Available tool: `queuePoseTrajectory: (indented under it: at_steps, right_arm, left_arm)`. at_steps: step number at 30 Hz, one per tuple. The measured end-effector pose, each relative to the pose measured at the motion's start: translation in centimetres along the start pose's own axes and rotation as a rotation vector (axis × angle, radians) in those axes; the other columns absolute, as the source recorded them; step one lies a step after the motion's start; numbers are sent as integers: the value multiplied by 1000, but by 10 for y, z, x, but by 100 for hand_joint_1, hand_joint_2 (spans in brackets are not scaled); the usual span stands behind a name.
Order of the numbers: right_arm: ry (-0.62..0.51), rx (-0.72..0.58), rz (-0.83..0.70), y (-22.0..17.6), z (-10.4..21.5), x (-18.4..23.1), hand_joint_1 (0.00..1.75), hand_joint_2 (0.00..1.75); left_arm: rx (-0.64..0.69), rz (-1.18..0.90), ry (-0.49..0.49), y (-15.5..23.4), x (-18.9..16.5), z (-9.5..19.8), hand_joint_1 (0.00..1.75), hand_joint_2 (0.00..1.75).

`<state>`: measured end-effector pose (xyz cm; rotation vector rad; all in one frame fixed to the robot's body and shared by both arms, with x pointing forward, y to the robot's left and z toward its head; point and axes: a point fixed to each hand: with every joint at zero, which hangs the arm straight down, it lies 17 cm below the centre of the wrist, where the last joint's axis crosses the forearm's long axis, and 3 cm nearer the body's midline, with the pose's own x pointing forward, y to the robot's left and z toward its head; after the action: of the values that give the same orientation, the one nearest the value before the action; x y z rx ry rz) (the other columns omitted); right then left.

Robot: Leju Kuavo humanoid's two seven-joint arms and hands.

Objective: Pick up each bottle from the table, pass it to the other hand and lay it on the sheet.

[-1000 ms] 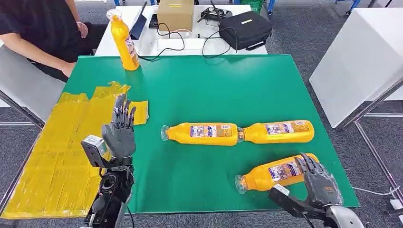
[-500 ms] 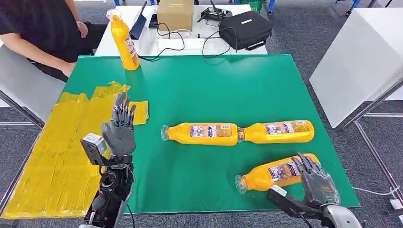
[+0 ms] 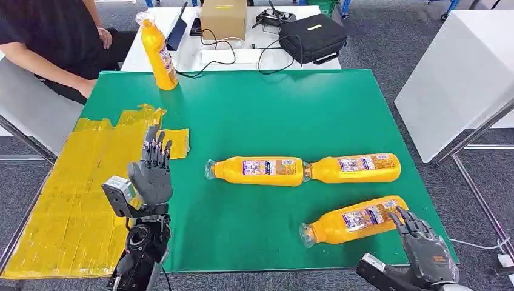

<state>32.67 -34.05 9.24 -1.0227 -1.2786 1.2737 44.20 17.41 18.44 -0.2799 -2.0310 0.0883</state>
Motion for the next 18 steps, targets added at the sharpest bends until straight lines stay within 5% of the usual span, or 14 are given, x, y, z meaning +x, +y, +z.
queuePoseTrajectory:
  at_steps: [18]
  right_arm:
    - [52, -39, 14, -12, -21, -18, 0, 175]
  left_arm:
    - [-4, 7, -5, 1, 4, -4, 0, 0]
